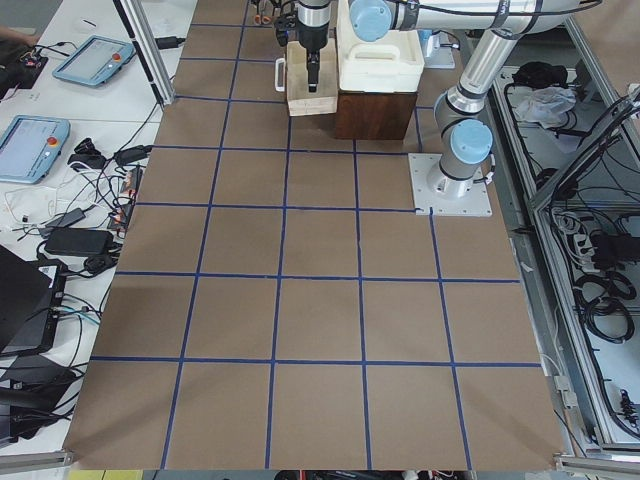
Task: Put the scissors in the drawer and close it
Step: 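Lower the right gripper and close it on the scissors' blade end, then lift the scissors with the right gripper and carry them over the drawer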
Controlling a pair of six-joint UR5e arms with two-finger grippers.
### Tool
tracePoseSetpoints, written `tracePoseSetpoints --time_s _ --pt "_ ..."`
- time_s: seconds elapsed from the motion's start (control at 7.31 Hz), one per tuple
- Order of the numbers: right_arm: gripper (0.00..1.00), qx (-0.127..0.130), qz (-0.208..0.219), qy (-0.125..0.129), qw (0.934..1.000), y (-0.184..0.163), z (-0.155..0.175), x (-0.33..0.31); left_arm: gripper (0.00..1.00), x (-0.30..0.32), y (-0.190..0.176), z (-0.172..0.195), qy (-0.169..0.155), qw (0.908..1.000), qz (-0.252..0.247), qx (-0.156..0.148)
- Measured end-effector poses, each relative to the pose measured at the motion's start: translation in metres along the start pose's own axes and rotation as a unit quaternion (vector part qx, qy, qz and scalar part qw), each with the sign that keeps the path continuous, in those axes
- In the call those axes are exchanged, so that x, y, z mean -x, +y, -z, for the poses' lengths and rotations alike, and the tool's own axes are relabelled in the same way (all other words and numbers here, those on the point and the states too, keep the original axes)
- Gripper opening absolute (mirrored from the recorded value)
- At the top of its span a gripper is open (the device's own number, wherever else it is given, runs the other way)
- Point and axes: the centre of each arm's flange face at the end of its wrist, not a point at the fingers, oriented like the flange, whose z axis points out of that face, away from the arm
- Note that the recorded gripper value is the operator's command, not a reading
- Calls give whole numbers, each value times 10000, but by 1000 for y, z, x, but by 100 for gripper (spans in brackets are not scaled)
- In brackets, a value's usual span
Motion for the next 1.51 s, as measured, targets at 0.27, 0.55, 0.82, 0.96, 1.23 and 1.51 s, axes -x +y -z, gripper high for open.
tracePoseSetpoints --time_s 0.27,0.55,0.82,0.96,1.23,1.51 --pt "12 6 -6 0 10000 0 0 0 100 -4 6 8 148 9999 22 -75" --pt "11 24 -17 21 10000 -1 5 -1 100 -6 6 7 243 9997 53 -39" --pt "12 68 -15 44 10000 -6 29 -1 100 -8 9 11 336 9994 56 -40" --pt "11 43 -20 10 10000 -11 53 2 100 -9 10 11 356 9993 61 -37" --pt "11 -18 32 -55 10000 -35 102 8 100 -9 11 14 319 9995 62 -52" --pt "12 -71 80 -121 9999 -99 167 17 100 -9 6 9 345 9994 80 -27"
